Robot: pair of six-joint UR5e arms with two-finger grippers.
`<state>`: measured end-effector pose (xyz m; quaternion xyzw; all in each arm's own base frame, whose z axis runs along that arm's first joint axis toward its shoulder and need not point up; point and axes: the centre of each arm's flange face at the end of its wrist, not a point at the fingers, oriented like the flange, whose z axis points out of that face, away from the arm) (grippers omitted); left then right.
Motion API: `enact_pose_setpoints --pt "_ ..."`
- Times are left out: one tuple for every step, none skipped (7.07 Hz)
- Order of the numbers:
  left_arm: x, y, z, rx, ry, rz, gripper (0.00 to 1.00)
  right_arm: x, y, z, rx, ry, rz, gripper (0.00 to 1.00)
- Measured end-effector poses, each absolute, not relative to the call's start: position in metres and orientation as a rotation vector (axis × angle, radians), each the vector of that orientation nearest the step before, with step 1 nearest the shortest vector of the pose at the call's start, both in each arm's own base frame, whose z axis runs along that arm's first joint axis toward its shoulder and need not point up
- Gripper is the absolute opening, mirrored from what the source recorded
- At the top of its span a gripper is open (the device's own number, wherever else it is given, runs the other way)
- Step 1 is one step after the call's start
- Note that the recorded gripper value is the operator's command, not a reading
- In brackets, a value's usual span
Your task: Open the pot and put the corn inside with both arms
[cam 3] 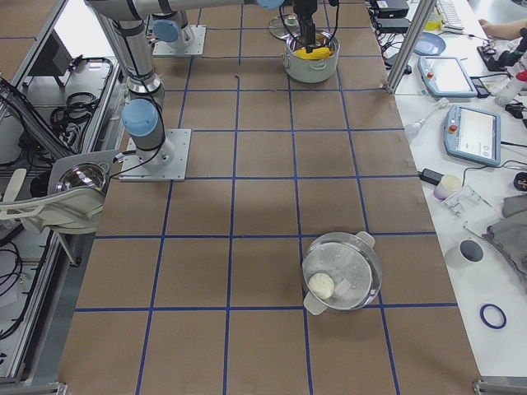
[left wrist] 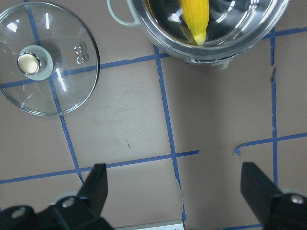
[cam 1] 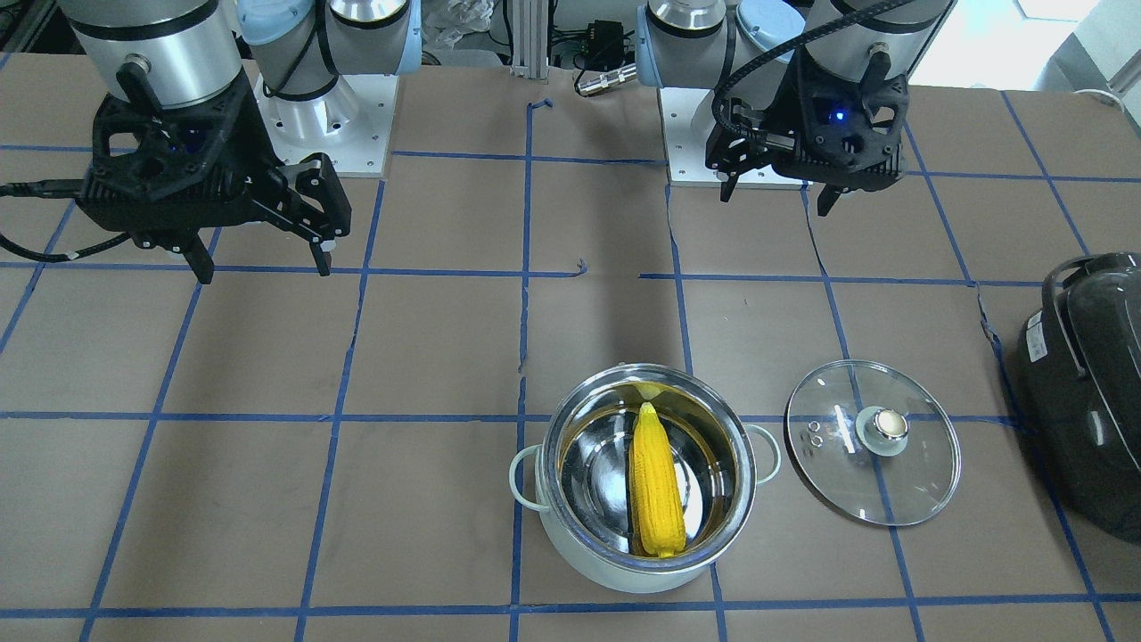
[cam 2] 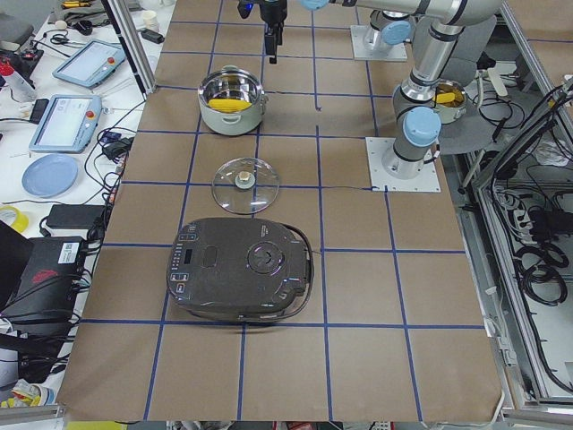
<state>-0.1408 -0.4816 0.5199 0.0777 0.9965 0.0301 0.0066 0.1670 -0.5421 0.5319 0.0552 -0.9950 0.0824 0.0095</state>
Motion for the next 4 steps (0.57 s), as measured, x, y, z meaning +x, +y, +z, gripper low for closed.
enact_pose_setpoints --pt "-0.1394 -0.4796 0.5197 0.244 3.118 0.104 1.0 0.1639 -0.5417 0.5315 0.159 -3.108 0.259 1.0" --pt "-0.1377 -0.4788 0.5202 0.241 3.118 0.105 1.0 0.1626 -0.5411 0.5294 0.156 -3.109 0.251 1.0" --pt "-0.1365 -0.4785 0.5207 0.239 3.118 0.104 1.0 0.1614 -0.5408 0.528 0.158 -3.107 0.244 1.0" --pt "-0.1354 -0.4786 0.5212 0.235 3.119 0.103 1.0 0.1599 -0.5413 0.5279 0.163 -3.105 0.247 1.0"
